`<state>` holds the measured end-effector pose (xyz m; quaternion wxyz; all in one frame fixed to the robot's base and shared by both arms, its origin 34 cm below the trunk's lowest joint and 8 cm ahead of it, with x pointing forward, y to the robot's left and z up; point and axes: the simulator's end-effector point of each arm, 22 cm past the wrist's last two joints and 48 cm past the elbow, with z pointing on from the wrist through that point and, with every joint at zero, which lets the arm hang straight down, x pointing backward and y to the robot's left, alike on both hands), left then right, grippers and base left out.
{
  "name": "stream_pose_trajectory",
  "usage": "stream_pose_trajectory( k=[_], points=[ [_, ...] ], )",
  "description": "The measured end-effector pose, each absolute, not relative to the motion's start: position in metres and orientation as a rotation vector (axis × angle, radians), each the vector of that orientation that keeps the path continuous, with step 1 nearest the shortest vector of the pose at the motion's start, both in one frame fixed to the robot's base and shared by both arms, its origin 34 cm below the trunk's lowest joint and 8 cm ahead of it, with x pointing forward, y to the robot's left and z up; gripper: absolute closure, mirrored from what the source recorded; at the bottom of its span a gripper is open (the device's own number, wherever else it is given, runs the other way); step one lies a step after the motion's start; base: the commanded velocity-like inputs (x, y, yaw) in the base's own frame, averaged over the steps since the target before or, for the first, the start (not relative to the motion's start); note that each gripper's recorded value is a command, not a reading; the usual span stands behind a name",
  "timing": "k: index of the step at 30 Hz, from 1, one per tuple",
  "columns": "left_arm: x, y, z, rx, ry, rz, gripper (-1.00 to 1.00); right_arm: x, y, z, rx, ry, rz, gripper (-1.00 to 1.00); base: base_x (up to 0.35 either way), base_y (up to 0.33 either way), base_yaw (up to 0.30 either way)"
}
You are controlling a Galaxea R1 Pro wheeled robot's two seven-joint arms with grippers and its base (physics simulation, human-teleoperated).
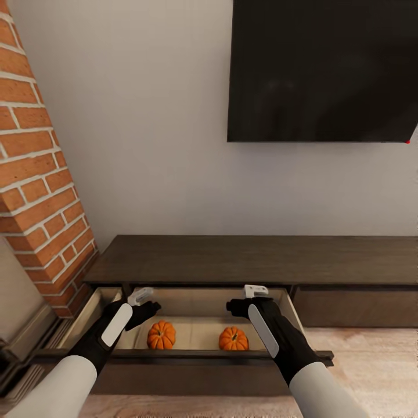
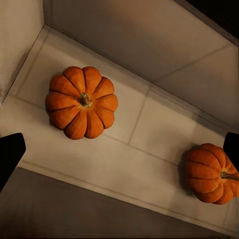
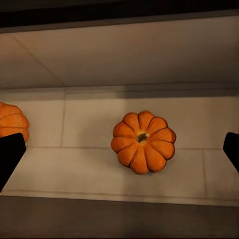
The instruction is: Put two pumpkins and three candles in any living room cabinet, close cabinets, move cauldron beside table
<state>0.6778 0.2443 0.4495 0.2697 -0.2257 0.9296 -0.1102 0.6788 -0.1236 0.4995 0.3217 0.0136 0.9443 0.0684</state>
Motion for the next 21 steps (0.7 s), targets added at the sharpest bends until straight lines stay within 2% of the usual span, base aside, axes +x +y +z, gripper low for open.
stream_pose_trajectory(
  k=[12,21],
  points=[
    [0.684,0.243,0.476,-0.606,2.505,-0.299,-1.00,0.685,-0.123,0.527,0.034,2.478,0.180,-1.00,-0.153,0.030,0.000],
    [0.688,0.243,0.496,-0.606,2.506,-0.297,-1.00,0.689,-0.123,0.546,0.034,2.479,0.180,-1.00,-0.021,0.004,0.000]
  ],
)
